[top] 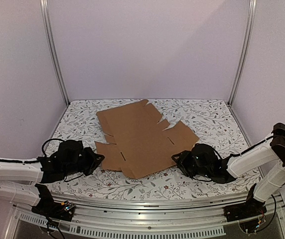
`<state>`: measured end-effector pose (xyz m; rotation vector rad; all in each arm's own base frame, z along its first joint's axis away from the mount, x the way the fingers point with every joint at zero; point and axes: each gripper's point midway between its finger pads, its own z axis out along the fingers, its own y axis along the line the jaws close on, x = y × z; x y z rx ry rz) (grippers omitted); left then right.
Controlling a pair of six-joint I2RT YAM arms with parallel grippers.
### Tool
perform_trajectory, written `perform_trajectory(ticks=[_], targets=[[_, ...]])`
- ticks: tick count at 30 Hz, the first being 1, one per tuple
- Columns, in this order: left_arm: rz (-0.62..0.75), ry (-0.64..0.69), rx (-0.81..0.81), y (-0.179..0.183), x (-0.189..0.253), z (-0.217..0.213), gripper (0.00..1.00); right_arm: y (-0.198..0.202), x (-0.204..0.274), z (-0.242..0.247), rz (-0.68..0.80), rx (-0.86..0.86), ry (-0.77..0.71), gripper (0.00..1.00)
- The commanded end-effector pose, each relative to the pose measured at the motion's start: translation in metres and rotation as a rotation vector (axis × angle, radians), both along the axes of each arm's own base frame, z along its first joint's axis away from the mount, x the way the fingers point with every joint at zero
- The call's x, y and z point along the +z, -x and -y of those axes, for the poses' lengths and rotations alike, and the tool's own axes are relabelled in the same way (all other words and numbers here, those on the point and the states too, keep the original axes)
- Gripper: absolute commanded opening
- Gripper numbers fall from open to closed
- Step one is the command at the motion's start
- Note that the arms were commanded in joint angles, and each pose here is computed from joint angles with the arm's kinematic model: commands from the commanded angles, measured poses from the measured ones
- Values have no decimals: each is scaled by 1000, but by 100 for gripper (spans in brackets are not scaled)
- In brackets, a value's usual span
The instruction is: Fold the paper box
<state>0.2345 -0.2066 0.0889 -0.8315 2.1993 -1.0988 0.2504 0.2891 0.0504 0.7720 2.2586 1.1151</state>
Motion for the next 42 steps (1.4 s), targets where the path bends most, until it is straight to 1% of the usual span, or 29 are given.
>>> perform_trajectory(ticks=[1, 3, 8, 18, 22, 29, 32, 38, 42], targets=[[5, 11, -32, 6, 2, 8, 0, 0, 10, -6, 25, 7, -38, 50], [1, 9, -32, 8, 1, 7, 0, 0, 13, -5, 36, 2, -40, 48], [-10, 4, -37, 13, -3, 5, 0, -2, 24, -4, 65, -9, -72, 46], [-23, 2, -48, 21, -8, 5, 0, -8, 52, -1, 135, -42, -145, 45], [-22, 6, -47, 23, -9, 5, 0, -8, 61, 1, 155, -51, -165, 46], [-24, 5, -50, 26, -11, 6, 0, -8, 74, 2, 189, -67, -198, 53], [-22, 8, -51, 26, -11, 7, 0, -7, 78, 3, 197, -68, -204, 53], [-17, 7, -62, 27, -10, 10, 0, -6, 76, 3, 195, -62, -193, 47], [-12, 4, -65, 27, -10, 10, 0, -4, 69, 4, 179, -58, -164, 45]])
